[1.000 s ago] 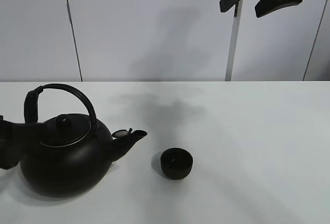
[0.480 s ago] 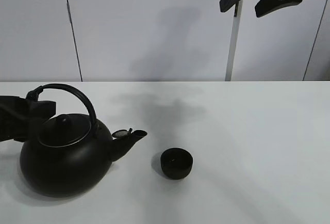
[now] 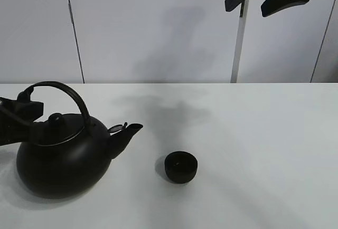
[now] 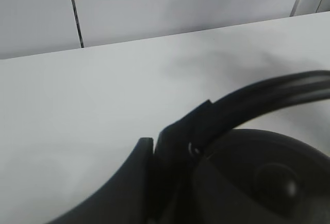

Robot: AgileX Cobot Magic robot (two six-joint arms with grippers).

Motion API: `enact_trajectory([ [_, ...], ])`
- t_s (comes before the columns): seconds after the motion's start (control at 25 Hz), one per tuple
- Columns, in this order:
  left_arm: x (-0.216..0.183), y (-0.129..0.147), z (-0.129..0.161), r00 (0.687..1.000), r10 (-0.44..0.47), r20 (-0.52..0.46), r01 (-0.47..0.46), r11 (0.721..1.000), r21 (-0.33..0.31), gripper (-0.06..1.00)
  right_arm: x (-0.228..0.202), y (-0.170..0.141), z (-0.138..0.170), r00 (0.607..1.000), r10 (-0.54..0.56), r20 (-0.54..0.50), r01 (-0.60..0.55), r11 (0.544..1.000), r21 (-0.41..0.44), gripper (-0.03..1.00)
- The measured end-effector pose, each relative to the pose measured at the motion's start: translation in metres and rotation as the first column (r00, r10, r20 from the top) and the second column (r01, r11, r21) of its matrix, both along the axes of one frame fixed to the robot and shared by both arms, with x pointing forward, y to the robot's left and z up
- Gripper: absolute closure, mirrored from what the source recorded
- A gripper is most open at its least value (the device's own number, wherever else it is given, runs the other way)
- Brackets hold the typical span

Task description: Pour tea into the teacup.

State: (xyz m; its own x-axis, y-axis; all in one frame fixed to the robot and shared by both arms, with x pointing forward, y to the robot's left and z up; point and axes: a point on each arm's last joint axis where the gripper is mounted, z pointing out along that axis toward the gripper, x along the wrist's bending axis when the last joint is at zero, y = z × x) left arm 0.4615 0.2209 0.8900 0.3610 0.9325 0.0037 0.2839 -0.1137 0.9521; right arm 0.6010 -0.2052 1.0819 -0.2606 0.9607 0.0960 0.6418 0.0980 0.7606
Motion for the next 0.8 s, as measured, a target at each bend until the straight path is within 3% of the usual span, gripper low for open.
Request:
enact_trajectory([
  [0.48,-0.002,-0.004,0.013,0.998,-0.060,-0.003,0.060,0.998,0.034,0.83,0.000,0.000,0.000,1.000,-0.001,0.001,0.001,1.000,0.001,0.47],
  [0.8,-0.005,-0.004,0.048,0.987,-0.073,0.144,0.072,0.997,0.012,0.84,0.000,0.000,0.000,1.000,-0.002,0.000,0.002,1.000,0.002,0.47],
])
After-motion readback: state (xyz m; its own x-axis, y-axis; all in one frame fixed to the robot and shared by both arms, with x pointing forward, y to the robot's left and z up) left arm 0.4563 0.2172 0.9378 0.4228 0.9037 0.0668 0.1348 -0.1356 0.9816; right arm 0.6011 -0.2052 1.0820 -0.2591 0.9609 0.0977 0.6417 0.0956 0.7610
